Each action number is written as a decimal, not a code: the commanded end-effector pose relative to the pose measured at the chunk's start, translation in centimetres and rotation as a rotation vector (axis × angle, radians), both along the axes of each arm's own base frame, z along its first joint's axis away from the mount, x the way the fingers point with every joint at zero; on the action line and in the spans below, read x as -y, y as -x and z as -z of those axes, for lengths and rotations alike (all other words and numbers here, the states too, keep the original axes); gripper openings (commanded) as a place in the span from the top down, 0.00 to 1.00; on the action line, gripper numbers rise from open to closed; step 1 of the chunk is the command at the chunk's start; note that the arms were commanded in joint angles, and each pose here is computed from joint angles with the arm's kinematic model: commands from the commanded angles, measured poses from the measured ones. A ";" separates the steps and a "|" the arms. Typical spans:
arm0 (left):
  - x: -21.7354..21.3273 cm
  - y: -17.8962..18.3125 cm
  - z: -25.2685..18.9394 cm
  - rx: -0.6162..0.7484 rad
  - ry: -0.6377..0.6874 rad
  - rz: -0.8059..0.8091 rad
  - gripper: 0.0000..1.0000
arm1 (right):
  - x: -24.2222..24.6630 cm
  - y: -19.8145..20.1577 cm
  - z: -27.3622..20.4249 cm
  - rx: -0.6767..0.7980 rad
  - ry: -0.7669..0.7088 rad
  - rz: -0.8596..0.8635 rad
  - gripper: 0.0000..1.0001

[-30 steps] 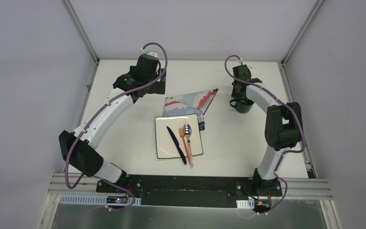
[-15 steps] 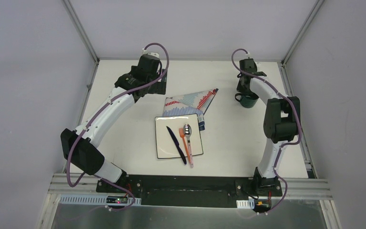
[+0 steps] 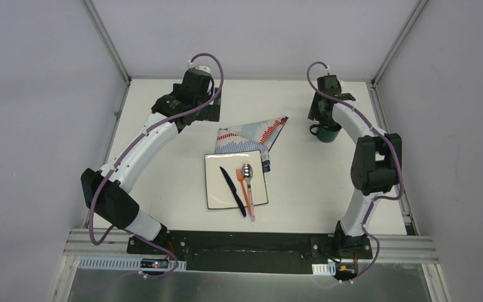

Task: Set the dinner table for one person
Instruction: Move the cup to the center of the board.

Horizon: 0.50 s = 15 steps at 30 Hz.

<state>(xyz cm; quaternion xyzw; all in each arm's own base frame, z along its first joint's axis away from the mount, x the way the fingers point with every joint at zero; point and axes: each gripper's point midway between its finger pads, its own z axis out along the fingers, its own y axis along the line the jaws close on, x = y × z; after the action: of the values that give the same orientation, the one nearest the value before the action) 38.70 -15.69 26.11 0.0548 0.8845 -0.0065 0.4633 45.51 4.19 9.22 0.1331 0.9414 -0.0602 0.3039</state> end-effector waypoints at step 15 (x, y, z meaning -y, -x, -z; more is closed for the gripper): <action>1.5 0.9 1.9 -0.071 0.051 0.006 0.06 | -12.2 7.9 -9.4 0.180 -0.199 -0.301 0.42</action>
<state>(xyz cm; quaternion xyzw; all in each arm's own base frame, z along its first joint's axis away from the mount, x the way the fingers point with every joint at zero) 39.08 -16.11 26.14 0.0463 0.8853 -0.0138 0.4626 40.87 12.17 19.48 0.0618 0.9132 0.0377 0.4011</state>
